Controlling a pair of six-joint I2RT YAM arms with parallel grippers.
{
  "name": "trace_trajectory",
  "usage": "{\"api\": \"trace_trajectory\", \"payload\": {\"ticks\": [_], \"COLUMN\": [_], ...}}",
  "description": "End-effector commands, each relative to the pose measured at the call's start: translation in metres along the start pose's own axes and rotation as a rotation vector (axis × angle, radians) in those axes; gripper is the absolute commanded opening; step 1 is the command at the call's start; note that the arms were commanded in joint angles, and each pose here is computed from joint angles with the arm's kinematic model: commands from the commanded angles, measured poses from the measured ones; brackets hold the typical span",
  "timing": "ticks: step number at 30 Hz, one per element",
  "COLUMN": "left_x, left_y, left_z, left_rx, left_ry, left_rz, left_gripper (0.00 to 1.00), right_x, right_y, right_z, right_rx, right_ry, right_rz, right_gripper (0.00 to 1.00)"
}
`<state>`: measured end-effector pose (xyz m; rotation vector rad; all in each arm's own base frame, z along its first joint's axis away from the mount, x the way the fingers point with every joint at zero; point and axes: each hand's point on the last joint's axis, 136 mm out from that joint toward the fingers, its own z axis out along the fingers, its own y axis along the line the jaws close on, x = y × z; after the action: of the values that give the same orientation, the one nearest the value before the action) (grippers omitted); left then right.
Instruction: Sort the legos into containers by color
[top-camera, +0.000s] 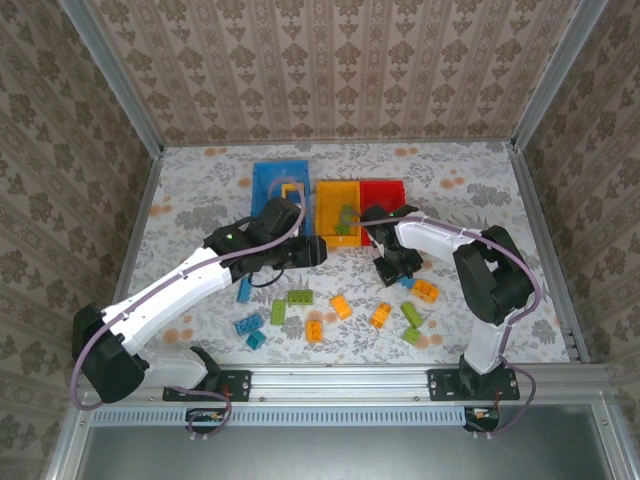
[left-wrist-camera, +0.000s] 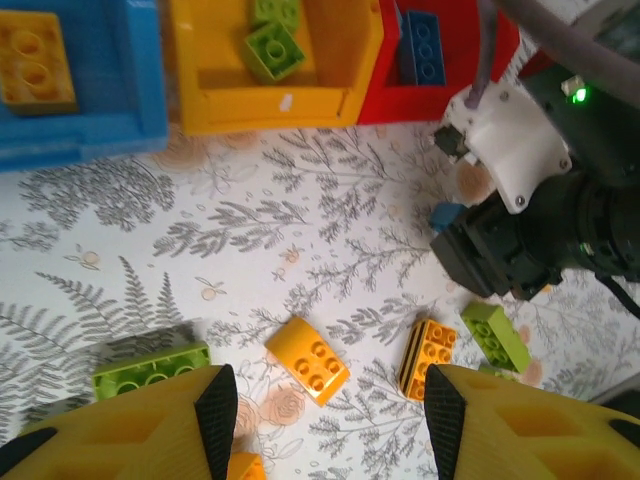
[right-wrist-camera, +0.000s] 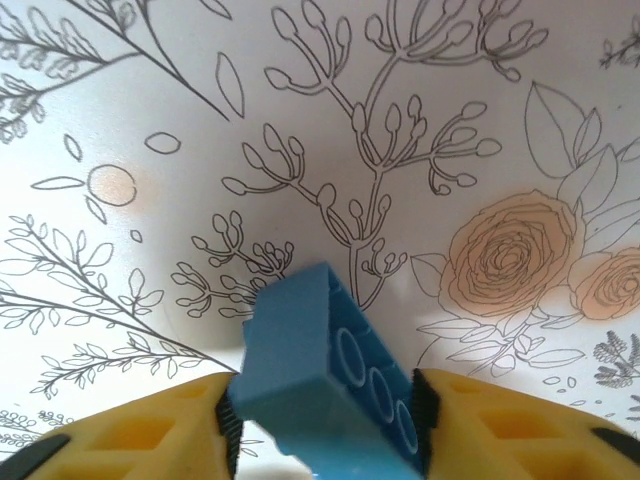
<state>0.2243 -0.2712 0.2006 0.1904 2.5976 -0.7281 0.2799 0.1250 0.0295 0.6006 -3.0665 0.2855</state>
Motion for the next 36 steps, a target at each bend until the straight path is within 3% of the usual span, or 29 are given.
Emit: {"api": "trace_trajectory", "payload": {"ticks": [1, 9, 16, 20, 26, 36], "left_x": [0.008, 0.008, -0.012, -0.023, -0.035, -0.04], "left_y": [-0.013, -0.019, -0.034, -0.039, -0.048, -0.051], "left_z": [0.004, 0.004, -0.011, -0.015, -0.011, -0.01], "left_rx": [0.07, 0.094, 0.108, 0.105, 0.102, 0.103], "left_ry": [0.02, 0.016, -0.054, -0.093, -0.106, -0.115], "left_rz": [0.038, 0.054, 0.099, 0.121, 0.142, 0.145], "left_gripper": [0.55, 0.54, 0.53, 0.53, 0.53, 0.53], "right_x": [0.003, -0.012, -0.057, -0.097, -0.151, -0.182], "right_y": [0.001, -0.002, -0.023, -0.032, -0.051, -0.059], "right_z": [0.003, -0.011, -0.089, -0.109, -0.1, -0.066], "right_rx": [-0.031, -0.029, -0.046, -0.08, -0.053, -0.073], "right_ry": [0.01, -0.067, -0.324, -0.411, -0.434, -0.403], "right_rz": [0.019, 0.013, 0.119, 0.19, 0.292, 0.359], "right_gripper": [0.45, 0.21, 0.16, 0.16, 0.14, 0.15]}}
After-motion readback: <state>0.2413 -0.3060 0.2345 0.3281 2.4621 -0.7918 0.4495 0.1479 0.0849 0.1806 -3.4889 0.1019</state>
